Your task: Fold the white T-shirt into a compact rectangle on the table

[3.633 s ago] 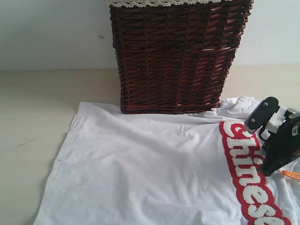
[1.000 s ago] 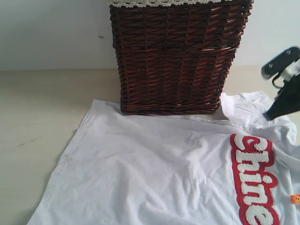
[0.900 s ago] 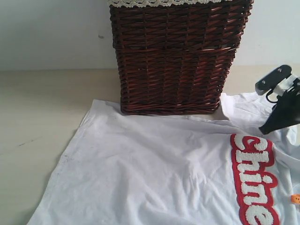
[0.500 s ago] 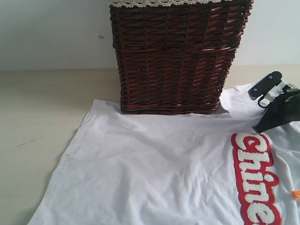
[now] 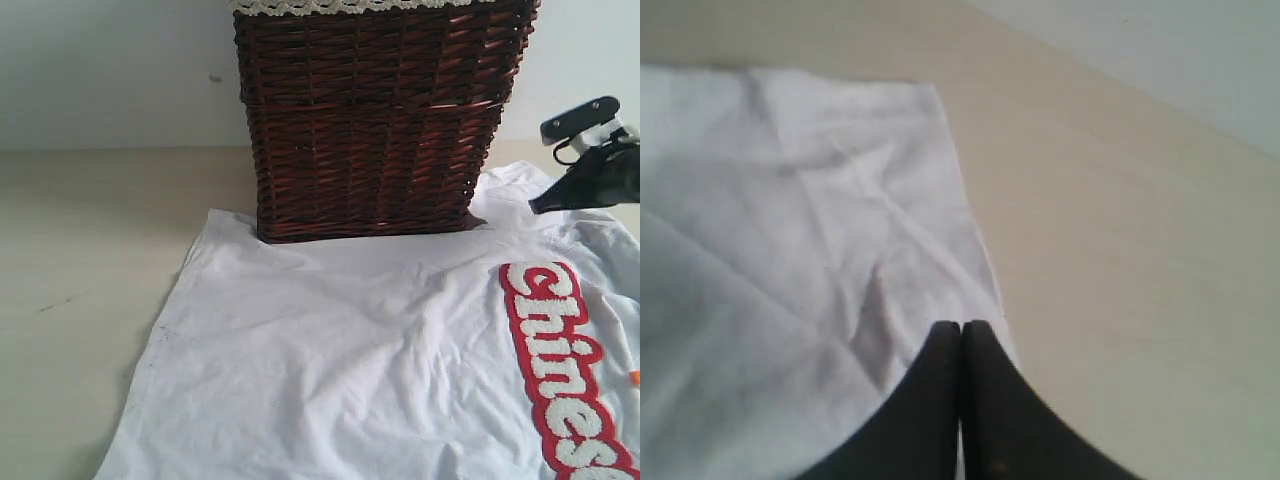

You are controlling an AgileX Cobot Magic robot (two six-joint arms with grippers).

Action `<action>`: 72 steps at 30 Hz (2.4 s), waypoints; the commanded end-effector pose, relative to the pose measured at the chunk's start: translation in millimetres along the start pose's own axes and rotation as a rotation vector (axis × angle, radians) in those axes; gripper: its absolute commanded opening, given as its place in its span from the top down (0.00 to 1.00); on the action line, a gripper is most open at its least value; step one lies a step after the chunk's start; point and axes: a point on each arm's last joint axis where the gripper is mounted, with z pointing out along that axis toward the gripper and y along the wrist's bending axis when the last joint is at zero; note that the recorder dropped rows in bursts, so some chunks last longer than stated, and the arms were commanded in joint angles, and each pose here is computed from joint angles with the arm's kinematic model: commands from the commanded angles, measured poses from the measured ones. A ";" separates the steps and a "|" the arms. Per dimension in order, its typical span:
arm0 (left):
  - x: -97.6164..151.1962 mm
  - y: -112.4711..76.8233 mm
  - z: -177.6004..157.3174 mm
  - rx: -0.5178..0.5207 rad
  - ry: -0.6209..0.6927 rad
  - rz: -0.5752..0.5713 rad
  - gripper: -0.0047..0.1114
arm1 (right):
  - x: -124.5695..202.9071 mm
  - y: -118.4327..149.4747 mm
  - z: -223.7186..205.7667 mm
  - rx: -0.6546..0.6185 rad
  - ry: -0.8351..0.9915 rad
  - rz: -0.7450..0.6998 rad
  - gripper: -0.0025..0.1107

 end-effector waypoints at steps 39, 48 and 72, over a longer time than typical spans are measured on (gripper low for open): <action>0.7 -0.2 -0.4 0.000 -0.003 -0.007 0.29 | 139.7 54.5 -182.0 -0.573 0.581 -0.600 0.98; 0.7 -0.2 -0.4 0.000 -0.003 -0.007 0.29 | 119.3 45.3 -188.9 -0.432 0.446 -0.538 0.98; 0.8 0.4 -0.4 -0.006 -0.003 -0.007 0.29 | 143.1 30.6 -294.4 -0.694 0.353 -0.610 0.98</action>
